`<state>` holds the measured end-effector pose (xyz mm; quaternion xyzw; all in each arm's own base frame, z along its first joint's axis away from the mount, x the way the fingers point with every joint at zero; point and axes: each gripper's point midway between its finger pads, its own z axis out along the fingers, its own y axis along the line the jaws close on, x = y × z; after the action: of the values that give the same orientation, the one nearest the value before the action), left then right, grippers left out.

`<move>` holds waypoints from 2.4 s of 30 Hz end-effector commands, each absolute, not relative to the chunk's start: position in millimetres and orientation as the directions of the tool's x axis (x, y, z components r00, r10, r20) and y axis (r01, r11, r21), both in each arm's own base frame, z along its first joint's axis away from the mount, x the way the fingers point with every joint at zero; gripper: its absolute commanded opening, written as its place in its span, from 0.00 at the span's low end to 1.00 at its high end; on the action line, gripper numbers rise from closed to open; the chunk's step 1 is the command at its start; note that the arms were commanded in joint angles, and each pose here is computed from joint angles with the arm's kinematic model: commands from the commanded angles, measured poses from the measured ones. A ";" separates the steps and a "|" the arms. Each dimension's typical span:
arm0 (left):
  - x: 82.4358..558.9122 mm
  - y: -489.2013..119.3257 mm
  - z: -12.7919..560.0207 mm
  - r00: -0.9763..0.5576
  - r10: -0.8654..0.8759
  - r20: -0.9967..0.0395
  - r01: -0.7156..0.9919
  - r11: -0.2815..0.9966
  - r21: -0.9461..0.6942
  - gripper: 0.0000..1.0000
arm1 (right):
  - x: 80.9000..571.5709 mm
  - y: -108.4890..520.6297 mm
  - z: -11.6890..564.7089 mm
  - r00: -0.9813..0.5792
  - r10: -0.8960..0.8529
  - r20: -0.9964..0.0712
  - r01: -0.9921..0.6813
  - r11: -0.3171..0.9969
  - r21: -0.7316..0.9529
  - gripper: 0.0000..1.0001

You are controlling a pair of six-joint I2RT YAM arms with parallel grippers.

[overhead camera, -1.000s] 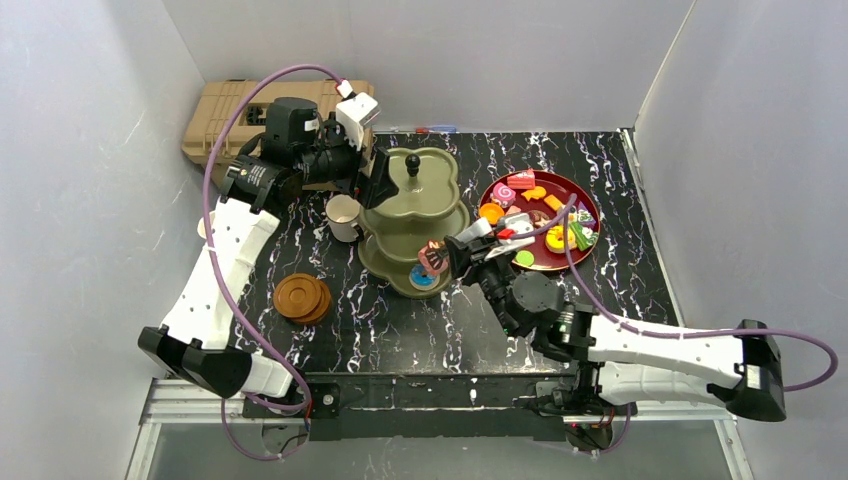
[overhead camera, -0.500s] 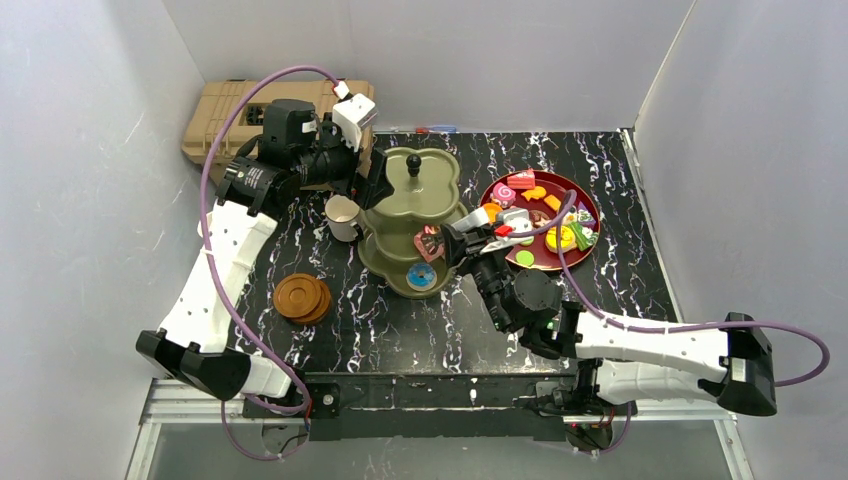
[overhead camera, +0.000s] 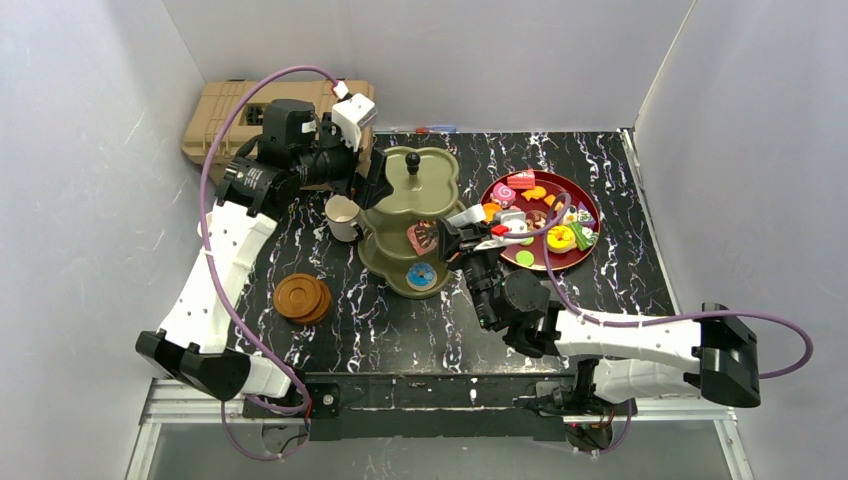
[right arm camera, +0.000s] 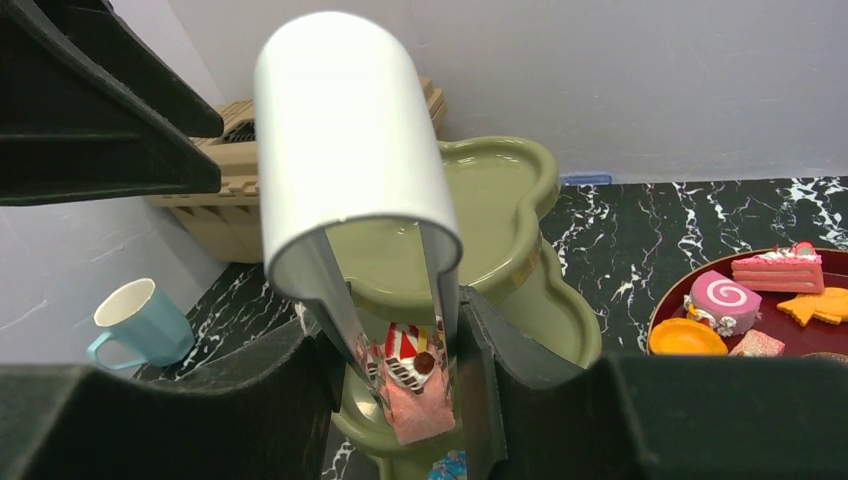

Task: Serve the afternoon tea
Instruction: Place the desert on the desert table.

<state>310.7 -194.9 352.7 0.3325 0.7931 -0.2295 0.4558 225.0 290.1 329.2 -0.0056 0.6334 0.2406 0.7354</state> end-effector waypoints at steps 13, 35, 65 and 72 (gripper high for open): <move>297.8 -188.6 369.7 -0.322 0.308 -0.895 0.738 0.674 -0.034 0.98 | 230.1 278.9 318.3 0.097 0.427 -0.899 -0.281 0.878 0.387 0.24; 299.2 -186.7 372.0 -0.315 0.307 -0.898 0.731 0.683 -0.023 0.98 | 232.2 293.6 329.3 0.123 0.384 -0.915 -0.313 0.890 0.331 0.50; 298.4 -185.6 375.4 -0.312 0.308 -0.899 0.728 0.685 -0.018 0.98 | 224.6 213.5 328.0 0.111 0.350 -0.930 -0.235 0.918 0.318 0.51; 297.9 -184.3 379.7 -0.312 0.302 -0.901 0.722 0.691 -0.018 0.98 | 276.2 170.6 301.7 0.101 0.310 -0.945 -0.099 0.949 0.300 0.53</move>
<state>308.3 -189.9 357.7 0.3297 0.7925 -0.2193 0.4638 251.2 192.9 307.3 0.0448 0.6519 0.1458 0.7428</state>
